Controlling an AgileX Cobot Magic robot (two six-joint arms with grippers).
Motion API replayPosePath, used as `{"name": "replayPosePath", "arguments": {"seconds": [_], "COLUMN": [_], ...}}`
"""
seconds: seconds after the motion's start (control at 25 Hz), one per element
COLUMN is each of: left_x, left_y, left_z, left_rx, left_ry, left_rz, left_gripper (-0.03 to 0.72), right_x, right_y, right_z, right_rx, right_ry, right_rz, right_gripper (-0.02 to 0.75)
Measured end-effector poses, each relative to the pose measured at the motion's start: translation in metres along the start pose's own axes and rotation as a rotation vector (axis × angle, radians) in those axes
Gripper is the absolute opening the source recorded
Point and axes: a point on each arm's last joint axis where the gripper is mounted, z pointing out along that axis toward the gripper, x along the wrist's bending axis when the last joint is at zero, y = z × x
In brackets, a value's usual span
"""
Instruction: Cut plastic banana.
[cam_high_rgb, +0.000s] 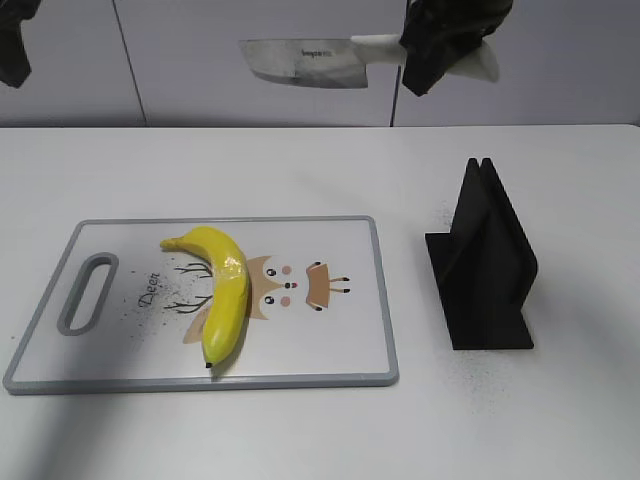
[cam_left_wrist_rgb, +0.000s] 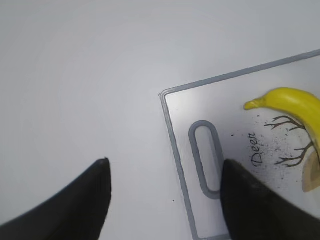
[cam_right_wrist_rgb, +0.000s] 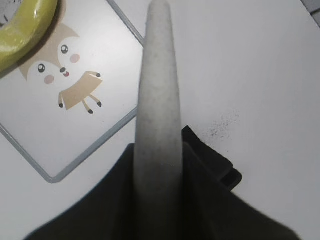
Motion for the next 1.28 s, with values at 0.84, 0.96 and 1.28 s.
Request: {"name": "replayPosePath", "arguments": {"seconds": [0.84, 0.96, 1.28], "left_x": [-0.036, -0.047, -0.072], "left_y": [-0.201, -0.236, -0.312], "left_z": [-0.047, -0.047, -0.052], "left_rx": [-0.055, -0.149, -0.443], "left_ry": [-0.042, -0.02, 0.046], "left_rz": [-0.186, -0.184, -0.162], "left_gripper": [0.584, 0.584, 0.584], "right_x": [0.05, 0.048, 0.039], "right_y": [-0.115, -0.13, -0.156], "right_z": [-0.048, -0.043, -0.022], "right_rx": [-0.126, -0.113, -0.117], "right_ry": [0.012, -0.041, -0.122], "right_rz": [0.5, 0.573, 0.736], "right_gripper": [0.162, 0.162, 0.162]}}
